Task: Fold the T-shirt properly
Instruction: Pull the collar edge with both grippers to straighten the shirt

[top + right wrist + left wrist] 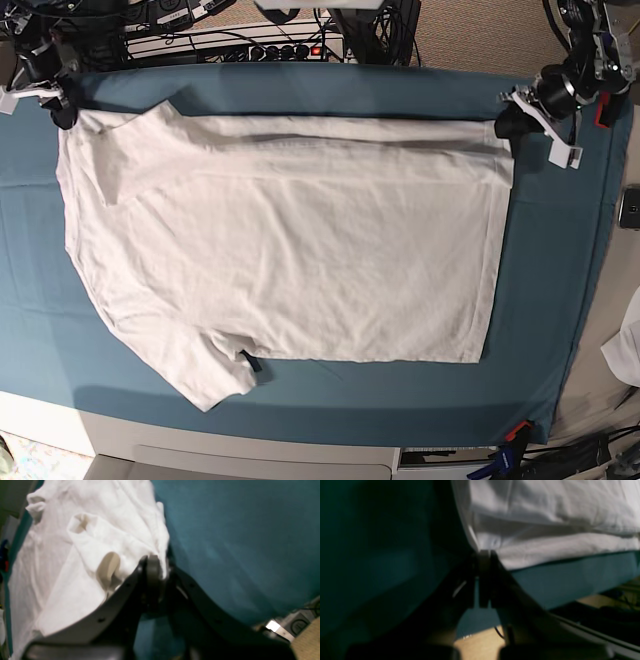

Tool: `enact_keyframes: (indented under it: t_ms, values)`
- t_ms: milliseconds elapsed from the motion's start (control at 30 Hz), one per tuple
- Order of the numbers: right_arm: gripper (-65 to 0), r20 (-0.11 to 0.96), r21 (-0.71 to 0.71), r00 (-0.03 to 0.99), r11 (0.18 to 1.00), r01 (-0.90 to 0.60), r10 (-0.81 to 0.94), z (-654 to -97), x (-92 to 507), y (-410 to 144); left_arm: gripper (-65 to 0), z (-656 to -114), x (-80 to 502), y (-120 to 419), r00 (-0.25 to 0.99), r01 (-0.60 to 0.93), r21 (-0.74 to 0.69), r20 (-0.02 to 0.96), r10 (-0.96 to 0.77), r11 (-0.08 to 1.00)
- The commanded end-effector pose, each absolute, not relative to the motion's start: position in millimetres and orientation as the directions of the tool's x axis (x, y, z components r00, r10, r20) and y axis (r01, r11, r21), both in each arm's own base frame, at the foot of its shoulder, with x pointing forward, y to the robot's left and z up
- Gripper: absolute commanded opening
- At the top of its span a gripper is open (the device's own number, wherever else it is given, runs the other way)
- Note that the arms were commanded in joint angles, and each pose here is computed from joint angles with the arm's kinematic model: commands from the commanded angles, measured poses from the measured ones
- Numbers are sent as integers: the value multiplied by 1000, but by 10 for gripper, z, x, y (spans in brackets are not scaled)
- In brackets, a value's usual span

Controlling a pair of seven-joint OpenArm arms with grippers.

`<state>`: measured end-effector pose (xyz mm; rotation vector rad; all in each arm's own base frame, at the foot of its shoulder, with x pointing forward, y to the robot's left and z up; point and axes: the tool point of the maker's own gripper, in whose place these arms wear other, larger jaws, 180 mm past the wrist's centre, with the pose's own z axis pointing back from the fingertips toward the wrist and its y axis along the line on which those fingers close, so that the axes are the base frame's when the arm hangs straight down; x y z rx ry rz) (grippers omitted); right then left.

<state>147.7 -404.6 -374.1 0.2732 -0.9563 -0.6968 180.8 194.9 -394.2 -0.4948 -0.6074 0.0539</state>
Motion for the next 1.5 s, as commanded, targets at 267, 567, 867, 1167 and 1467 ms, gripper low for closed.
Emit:
enact_keyframes:
  t_ms: [267, 567, 867, 1167, 1467]
  values:
    - [-650, 706, 426, 410, 808, 406, -578, -3479, 1395, -4297, -650, -3842, 1586, 2177, 824, 58, -415, 533, 191, 908]
    - [-650, 697, 406, 441, 818, 408, -566, -3476, 1333, -4325, -650, -3865, 1480, 2193, 834, 32, -428, 510, 213, 903]
    - [-650, 682, 405, 455, 814, 417, -572, -3501, 1226, -4316, -650, -3882, 1437, 2190, 841, 29, -429, 498, 210, 903]
    - [-584, 713, 382, 464, 846, 372, -526, -3466, 1256, -4293, -369, -3849, 1453, 2150, 828, 111, -407, 542, 142, 907]
    - [-584, 805, 300, 382, 868, 397, -453, -3325, 1315, -4506, -364, -3928, 1441, 2284, 837, 118, -310, 542, 74, 943]
